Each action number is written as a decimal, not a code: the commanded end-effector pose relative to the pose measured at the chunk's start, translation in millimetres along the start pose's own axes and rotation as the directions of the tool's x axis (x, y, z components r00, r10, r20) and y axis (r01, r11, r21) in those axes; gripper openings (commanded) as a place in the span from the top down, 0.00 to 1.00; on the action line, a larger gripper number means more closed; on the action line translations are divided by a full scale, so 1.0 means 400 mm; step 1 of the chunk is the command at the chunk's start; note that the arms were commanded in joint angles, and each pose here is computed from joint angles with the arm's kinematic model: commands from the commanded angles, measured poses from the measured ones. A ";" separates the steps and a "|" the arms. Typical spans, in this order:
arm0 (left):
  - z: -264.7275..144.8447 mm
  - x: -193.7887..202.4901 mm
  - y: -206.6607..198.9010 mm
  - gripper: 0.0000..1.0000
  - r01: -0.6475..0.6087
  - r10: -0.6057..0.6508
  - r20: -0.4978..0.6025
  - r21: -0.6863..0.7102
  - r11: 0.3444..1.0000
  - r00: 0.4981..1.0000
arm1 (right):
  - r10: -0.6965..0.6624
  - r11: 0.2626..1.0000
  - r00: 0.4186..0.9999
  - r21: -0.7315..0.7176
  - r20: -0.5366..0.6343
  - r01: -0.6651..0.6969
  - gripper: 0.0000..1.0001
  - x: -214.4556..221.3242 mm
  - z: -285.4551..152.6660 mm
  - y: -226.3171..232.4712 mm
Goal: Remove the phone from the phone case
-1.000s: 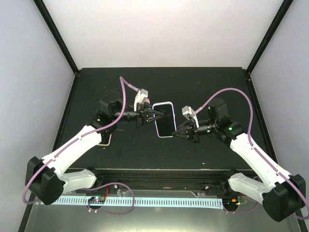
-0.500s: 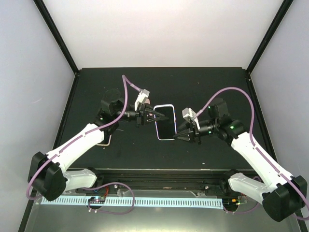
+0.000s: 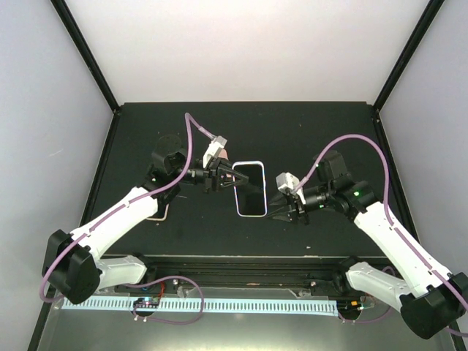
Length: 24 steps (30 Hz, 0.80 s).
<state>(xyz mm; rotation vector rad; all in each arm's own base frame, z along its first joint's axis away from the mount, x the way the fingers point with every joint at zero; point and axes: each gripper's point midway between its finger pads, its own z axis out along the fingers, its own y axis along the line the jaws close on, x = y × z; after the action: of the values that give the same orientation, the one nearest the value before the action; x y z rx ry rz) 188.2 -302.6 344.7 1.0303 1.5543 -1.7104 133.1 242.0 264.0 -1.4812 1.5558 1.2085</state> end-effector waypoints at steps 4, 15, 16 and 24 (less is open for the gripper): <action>0.006 -0.026 -0.057 0.98 -0.072 0.072 0.004 0.082 0.994 0.997 | -0.059 0.998 0.998 -0.006 -0.013 0.059 0.72 -0.004 0.005 0.006; 0.020 -0.012 -0.059 0.98 -0.057 0.059 -0.021 0.104 0.993 0.998 | -0.068 0.997 0.998 -0.046 -0.009 0.068 0.70 -0.013 0.008 0.022; 0.021 -0.011 -0.059 0.99 -0.056 0.059 -0.022 0.106 0.993 0.998 | -0.071 0.997 0.997 -0.042 -0.013 0.071 0.73 -0.011 0.008 0.021; 0.030 0.001 -0.072 0.99 -0.028 0.036 -0.054 0.144 0.989 0.998 | -0.141 0.990 0.989 -0.011 -0.050 0.140 0.87 -0.001 0.009 0.007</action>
<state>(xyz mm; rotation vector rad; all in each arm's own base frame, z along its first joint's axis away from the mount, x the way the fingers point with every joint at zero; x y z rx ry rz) 178.8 -308.4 342.1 1.0737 1.5526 -1.7642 121.9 243.9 257.4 -1.5675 1.5245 1.2097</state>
